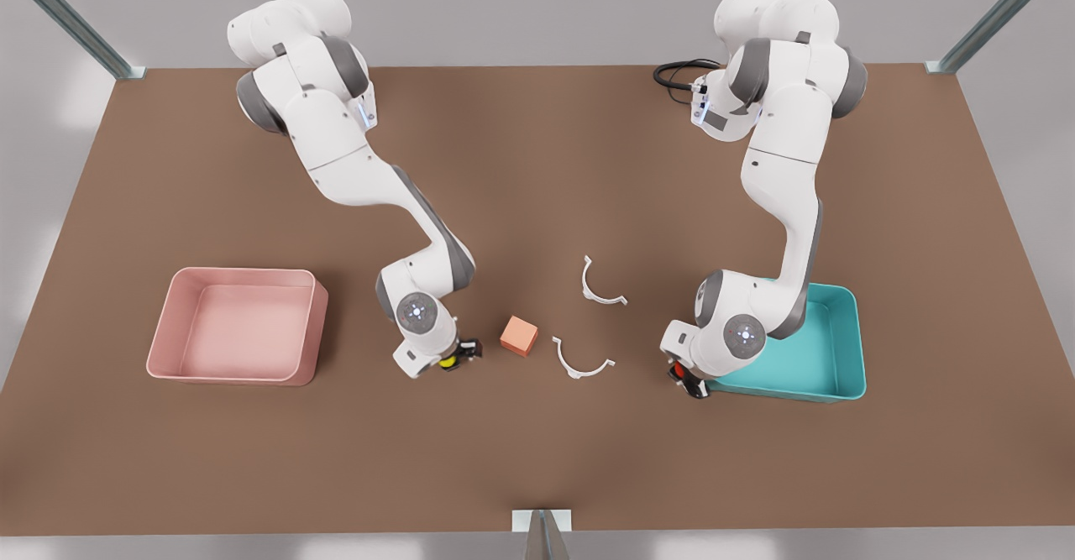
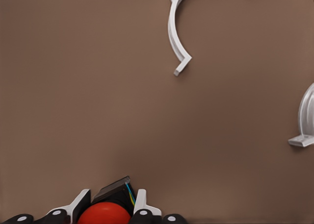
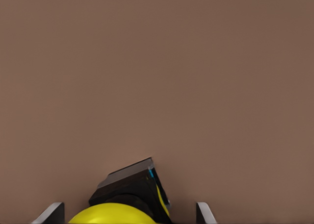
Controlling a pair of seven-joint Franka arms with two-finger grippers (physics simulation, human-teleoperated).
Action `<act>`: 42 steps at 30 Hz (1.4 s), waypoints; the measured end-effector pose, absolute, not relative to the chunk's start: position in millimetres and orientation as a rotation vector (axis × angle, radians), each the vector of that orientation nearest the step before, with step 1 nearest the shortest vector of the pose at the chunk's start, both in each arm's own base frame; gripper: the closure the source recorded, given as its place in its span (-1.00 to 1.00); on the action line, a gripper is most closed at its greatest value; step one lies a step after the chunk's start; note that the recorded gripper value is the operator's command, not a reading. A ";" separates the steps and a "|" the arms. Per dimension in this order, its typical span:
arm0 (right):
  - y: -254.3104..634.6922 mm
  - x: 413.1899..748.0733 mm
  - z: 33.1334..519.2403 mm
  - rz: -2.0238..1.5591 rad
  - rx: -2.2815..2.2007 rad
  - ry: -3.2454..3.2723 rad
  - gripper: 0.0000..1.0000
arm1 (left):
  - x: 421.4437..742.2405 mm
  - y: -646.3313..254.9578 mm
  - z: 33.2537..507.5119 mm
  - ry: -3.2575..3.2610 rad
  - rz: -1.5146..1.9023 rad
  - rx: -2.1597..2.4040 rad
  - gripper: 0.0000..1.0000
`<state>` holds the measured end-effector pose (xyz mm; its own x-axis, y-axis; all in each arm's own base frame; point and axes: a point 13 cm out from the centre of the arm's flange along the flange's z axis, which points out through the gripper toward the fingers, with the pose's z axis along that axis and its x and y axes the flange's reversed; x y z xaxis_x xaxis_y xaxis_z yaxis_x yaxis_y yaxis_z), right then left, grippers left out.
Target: Place the red button in the blue storage box with the left arm, and place the yellow button in the pink storage box with the right arm
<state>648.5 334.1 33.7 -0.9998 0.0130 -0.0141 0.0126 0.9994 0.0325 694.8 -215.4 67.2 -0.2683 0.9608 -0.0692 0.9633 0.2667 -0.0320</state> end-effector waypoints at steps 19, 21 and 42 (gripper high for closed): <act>299.9 709.2 121.1 0.159 0.162 2.965 0.08 | 721.2 -232.1 168.6 2.296 0.016 1.910 0.23; 264.3 729.8 160.1 0.163 0.204 2.928 0.08 | 725.1 -210.5 196.1 2.306 0.039 1.892 0.22; -36.9 612.3 211.1 -0.073 0.308 3.092 -1.00 | 718.8 -151.6 333.9 2.493 -0.017 1.650 -1.00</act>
<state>612.3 -36.9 211.1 -0.9798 0.1962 -0.0376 0.1977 0.9793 -0.0433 718.8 -151.6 333.9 -0.3827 0.9143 -0.1324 0.9161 0.3941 0.0741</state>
